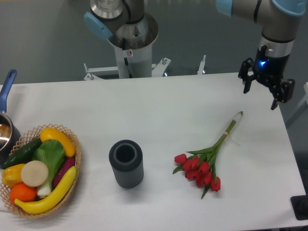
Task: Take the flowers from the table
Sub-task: 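Move the open gripper down toward the tulip bouquet's stems, then lower the gripper around the green stems and close it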
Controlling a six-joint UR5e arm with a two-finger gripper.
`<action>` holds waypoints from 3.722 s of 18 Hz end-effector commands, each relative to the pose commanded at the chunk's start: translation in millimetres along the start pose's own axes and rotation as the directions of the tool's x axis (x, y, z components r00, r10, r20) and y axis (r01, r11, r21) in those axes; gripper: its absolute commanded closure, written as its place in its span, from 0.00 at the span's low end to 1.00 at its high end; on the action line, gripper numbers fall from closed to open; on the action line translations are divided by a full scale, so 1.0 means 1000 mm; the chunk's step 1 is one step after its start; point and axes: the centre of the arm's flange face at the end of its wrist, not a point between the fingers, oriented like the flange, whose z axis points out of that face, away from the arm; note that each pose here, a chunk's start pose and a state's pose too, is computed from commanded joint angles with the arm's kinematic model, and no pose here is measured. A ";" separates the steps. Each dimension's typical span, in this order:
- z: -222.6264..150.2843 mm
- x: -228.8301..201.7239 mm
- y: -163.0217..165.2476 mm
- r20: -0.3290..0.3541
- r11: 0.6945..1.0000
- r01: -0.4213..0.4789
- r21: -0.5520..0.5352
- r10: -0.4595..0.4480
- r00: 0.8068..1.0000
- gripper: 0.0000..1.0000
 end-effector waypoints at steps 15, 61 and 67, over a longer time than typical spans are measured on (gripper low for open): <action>0.021 0.011 -0.004 -0.013 0.997 0.079 0.005 -0.079 0.997 0.00; 0.226 0.033 -0.051 -0.234 0.967 0.256 0.016 -0.245 0.941 0.01; 0.230 0.035 -0.054 -0.238 0.968 0.250 0.015 -0.240 0.941 0.10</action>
